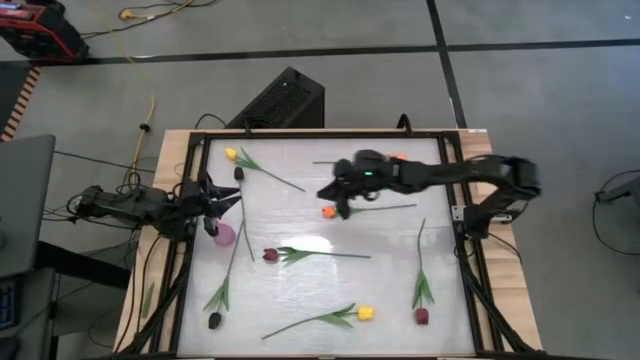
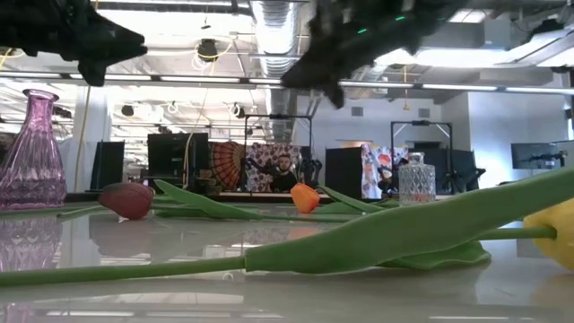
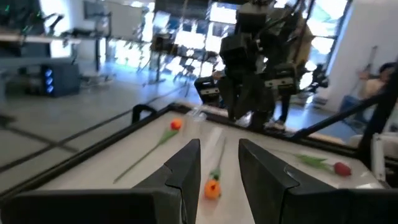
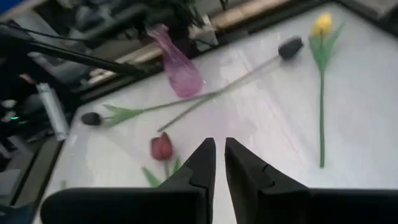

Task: Sort flowers into vase by color
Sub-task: Put the left red tulip into the pink vase

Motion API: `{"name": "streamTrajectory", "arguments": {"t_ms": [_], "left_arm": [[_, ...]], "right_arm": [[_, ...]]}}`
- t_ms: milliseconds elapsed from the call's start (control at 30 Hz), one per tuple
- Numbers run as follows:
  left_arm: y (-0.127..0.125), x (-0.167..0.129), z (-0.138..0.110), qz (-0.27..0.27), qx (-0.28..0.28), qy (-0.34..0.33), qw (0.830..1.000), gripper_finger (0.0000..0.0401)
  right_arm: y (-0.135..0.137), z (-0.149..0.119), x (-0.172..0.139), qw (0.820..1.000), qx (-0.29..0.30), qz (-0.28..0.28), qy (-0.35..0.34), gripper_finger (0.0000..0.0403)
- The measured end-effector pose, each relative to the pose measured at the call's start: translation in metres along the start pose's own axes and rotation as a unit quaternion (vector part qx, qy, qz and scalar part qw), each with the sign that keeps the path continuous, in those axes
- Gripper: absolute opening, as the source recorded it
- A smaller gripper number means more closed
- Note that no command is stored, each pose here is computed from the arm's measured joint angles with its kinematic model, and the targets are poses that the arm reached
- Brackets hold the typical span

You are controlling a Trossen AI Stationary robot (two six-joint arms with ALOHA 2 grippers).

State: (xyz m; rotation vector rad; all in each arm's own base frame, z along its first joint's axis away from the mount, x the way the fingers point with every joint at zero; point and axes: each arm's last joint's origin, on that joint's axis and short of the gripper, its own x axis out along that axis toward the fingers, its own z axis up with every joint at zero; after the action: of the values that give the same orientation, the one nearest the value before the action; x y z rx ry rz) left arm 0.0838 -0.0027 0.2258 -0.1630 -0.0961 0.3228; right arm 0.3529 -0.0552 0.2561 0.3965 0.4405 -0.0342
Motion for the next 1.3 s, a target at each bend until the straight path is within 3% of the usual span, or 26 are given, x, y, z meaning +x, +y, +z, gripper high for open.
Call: {"name": "streamTrajectory", "arguments": {"t_ms": [133,300,500,700,867,1000,1200,1300], "left_arm": [[0.004,-0.001,0.004,0.055,-0.034,0.032,0.997,0.0097],[0.004,0.003,0.033,0.113,-0.044,0.08,0.989,0.0097],[-0.005,0.032,0.056,0.177,-0.015,0.192,0.965,0.0097],[-0.018,0.066,0.05,0.171,0.05,0.252,0.951,0.0097],[-0.022,0.082,0.036,0.161,0.091,0.262,0.947,0.0097],[-0.025,0.088,0.037,0.147,0.11,0.239,0.954,0.0097],[-0.027,0.092,0.041,0.12,0.13,0.219,0.959,0.0097],[-0.028,0.092,0.042,0.116,0.136,0.219,0.959,0.0097]], "right_arm": [[-0.007,0.013,0.032,0.999,0.011,-0.018,0.046,0.0067],[-0.015,0.022,0.056,0.993,0.017,-0.043,0.107,0.0066],[-0.012,0.027,0.055,0.986,0.027,-0.055,0.156,0.0066],[0.016,0.016,0.036,0.972,0.02,-0.056,0.229,0.0066],[0.051,-0.014,0.027,0.94,-0.014,-0.084,0.332,0.0066],[0.075,-0.033,0.018,0.913,-0.064,-0.097,0.391,0.0066],[0.111,-0.051,0.026,0.918,-0.098,-0.067,0.378,0.0066],[0.124,-0.053,0.037,0.931,-0.14,-0.035,0.335,0.0066]]}}
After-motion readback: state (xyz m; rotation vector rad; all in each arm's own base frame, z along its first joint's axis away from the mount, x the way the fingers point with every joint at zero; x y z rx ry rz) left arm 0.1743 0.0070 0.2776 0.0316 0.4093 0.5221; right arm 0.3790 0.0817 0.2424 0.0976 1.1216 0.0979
